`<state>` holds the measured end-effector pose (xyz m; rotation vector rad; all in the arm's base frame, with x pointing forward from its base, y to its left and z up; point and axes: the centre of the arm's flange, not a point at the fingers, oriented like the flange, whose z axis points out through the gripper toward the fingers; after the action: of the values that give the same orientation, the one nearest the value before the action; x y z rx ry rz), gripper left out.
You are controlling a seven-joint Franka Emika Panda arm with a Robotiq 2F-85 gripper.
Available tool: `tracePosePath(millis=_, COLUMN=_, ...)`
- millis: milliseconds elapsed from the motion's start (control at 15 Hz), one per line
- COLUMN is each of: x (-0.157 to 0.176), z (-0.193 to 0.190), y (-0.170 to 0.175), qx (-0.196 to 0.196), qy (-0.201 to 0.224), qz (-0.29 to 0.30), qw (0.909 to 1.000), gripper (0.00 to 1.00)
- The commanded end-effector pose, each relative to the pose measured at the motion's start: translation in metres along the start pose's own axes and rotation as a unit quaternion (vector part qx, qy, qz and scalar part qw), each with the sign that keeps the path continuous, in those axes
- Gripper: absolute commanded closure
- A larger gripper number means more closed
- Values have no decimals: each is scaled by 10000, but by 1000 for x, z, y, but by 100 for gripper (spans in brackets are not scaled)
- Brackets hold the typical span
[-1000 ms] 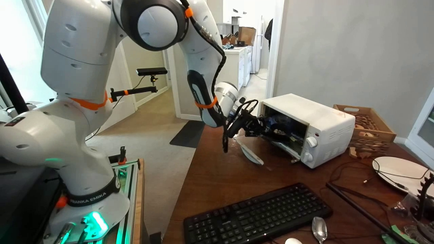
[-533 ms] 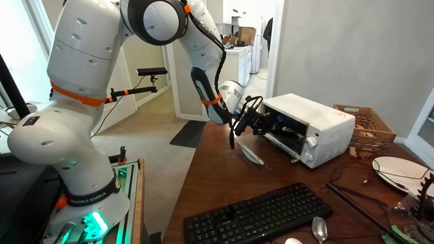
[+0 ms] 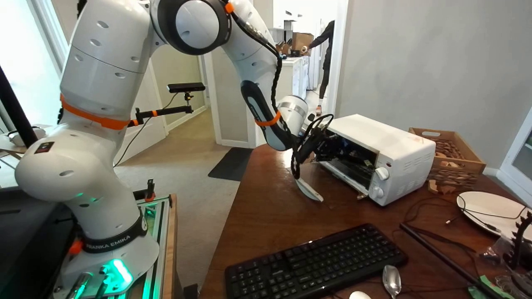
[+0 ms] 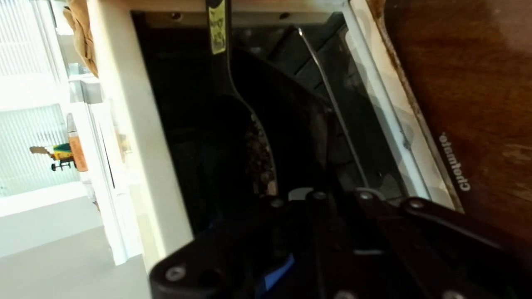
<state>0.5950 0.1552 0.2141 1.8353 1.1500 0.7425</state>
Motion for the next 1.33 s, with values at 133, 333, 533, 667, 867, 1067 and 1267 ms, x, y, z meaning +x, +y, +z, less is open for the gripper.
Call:
tracePosePath(millis=133, x=12, z=11, y=11, qx=285, qy=228, qz=-144, qw=9992, gripper=98)
tracePosePath(millis=333, x=10, z=21, y=14, qx=367, qy=254, qz=-237, qw=9987, gripper=98)
tracePosePath(millis=533, x=2, z=30, y=16, qx=418, qy=334, qz=-359, qw=9979, gripper=98)
tracePosePath(millis=667, x=-3, z=36, y=18, qx=471, qy=358, qz=-443, qw=9973, gripper=98)
tracePosePath(millis=867, x=-6, z=44, y=17, qx=576, qy=435, qz=-579, qw=9957, gripper=98)
tracePosePath(millis=1067, x=-5, z=51, y=21, qx=536, qy=482, qz=-670, qw=9951, gripper=98)
tracePosePath(millis=1267, x=-2, z=55, y=22, qx=542, qy=510, qz=-680, qw=9949, gripper=98)
